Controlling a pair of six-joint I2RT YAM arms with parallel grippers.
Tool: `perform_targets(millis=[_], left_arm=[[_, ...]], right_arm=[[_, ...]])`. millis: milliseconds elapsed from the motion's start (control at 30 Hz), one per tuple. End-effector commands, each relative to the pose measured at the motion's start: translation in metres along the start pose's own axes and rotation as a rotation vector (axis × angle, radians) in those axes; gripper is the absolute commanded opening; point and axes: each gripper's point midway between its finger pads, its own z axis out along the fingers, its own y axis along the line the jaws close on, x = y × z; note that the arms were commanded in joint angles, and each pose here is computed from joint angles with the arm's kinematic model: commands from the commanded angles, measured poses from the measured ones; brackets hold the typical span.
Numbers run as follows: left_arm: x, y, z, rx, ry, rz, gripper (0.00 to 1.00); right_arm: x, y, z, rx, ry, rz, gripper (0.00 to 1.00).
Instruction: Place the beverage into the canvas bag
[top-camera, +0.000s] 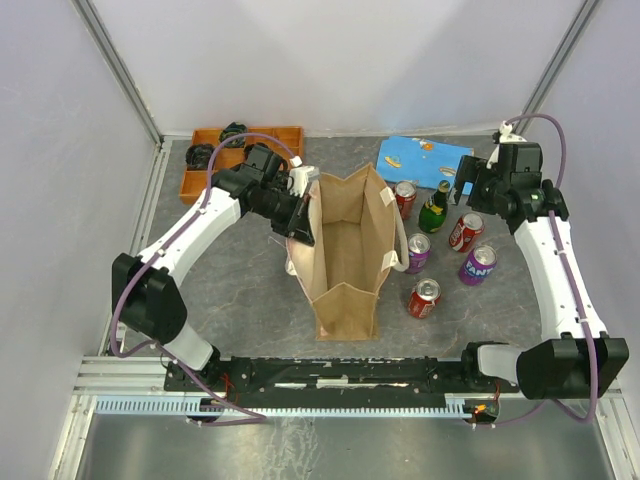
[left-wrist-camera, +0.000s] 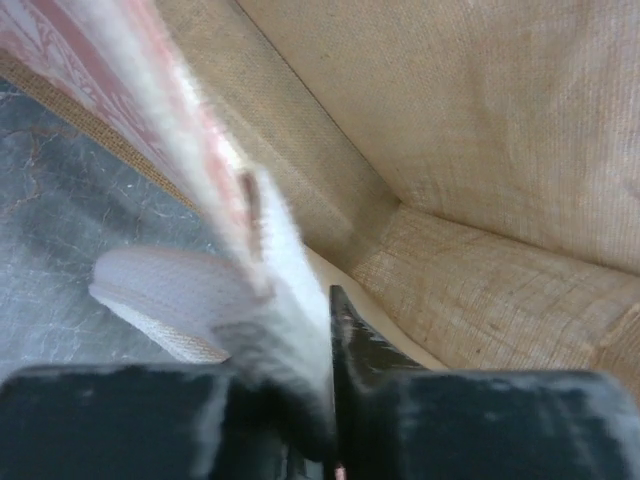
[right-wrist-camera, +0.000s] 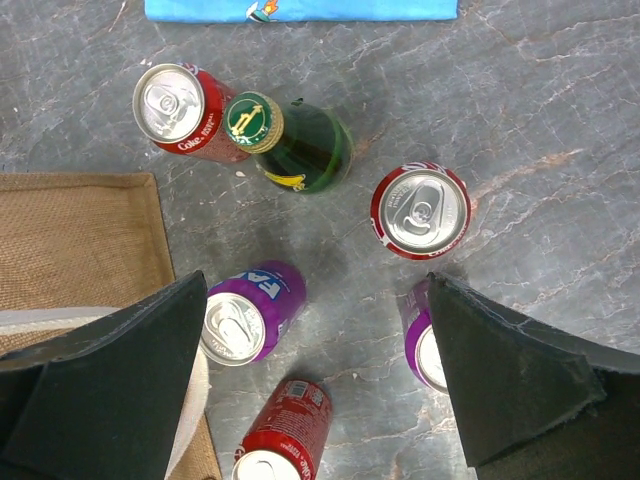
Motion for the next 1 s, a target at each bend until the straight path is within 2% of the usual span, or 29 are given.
perform_targets(millis=[0,100,167,367,533,667,967], left_arm=[[-0.010,0.004,-0.010,-0.047,-0.043,0.096,0.35],[-0.019,0.012,-0.016,-0.120,-0.080,0.087,0.73],[-0.034,0.019,-0.027,-0.177,-0.147,0.079,0.83],[-0.097,0.021,-0.078,-0.263,-0.399,0.034,0.86],[-0.115,0.030,-0.109,-0.255,-0.530,-0.076,0.85],[-0.108,0.041,-0.115,-0.248,-0.555,-0.138,0.84],[-0.086,0.047,-0.098,-0.224,-0.487,-0.185,0.83]], right_arm=[[-0.010,0.005,-0.002,-0.008,-0.054,-0.011,0.99],[-0.010,0.008,-0.001,-0.013,-0.070,-0.018,0.99],[-0.013,0.010,0.001,-0.015,-0.095,-0.026,0.99],[-0.018,0.014,0.023,0.003,-0.197,-0.092,0.99],[-0.015,0.011,0.047,0.046,-0.269,-0.136,0.99],[-0.014,0.005,0.065,0.087,-0.310,-0.130,0.99],[-0.011,0.012,0.113,0.076,-0.313,-0.080,0.98]])
